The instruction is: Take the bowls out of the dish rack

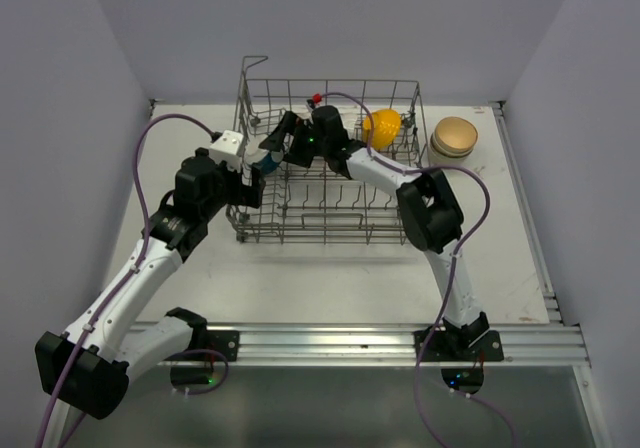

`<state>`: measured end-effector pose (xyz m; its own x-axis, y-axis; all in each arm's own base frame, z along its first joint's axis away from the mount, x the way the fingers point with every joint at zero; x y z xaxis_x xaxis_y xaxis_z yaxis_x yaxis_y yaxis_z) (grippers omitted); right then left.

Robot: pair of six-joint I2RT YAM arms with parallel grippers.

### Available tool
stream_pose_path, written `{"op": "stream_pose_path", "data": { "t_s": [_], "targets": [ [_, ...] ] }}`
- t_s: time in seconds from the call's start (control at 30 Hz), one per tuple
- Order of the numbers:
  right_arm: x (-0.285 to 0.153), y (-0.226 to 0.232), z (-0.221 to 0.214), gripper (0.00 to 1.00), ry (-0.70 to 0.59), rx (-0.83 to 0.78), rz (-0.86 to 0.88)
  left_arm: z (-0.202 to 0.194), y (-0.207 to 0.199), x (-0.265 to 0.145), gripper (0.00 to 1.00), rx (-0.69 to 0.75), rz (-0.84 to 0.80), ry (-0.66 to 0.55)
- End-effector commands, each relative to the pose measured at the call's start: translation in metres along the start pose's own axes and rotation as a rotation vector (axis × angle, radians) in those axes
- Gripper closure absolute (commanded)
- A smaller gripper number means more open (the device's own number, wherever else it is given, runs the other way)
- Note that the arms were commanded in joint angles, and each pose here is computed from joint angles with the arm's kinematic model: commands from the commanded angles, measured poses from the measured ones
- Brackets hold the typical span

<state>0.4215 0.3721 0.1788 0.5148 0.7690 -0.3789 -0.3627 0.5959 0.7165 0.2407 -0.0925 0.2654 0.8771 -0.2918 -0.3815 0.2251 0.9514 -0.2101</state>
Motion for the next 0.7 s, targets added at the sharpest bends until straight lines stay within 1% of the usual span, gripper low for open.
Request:
{"op": "stream_pose_path", "data": {
  "t_s": [0.0,0.23,0.33,0.4,0.47,0.57,0.67],
  "targets": [
    [0.004,0.018,0.007,0.02,-0.029,0.027,0.136,0.013,-0.004,-0.003,0.00,0.001,-0.028,-0.043],
    [0.003,0.027,0.007,0.02,-0.036,0.067,0.247,0.012,-0.004,-0.002,0.00,0.001,-0.027,-0.038],
    [0.000,0.031,0.007,0.04,-0.056,0.079,0.302,0.012,-0.004,-0.002,0.00,0.001,-0.025,-0.037],
    [-0.001,0.033,0.008,0.07,-0.067,0.087,0.338,0.012,-0.004,-0.002,0.00,0.000,-0.029,-0.038],
    [0.001,0.033,0.006,0.14,-0.070,0.101,0.382,0.012,-0.004,-0.003,0.00,0.001,-0.029,-0.038],
    [0.005,0.031,0.003,0.20,-0.071,0.117,0.416,0.013,-0.004,-0.003,0.00,0.001,-0.028,-0.041],
    [0.007,0.029,0.001,0.22,-0.075,0.116,0.420,0.012,-0.004,-0.003,0.00,0.001,-0.028,-0.038]
  ]
}}
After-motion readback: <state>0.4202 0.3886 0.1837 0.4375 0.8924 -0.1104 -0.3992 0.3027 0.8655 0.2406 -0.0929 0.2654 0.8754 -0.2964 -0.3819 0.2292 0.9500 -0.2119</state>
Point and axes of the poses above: each gripper's point midway between its finger pads, its own x axis out along the fingers, its own y axis along the line the jaws close on, z = x × y, the point moved 9 cm from there along -x, back along the fingers, and after that the axes turned 12 degrees about -x, right-handed, at the moved point
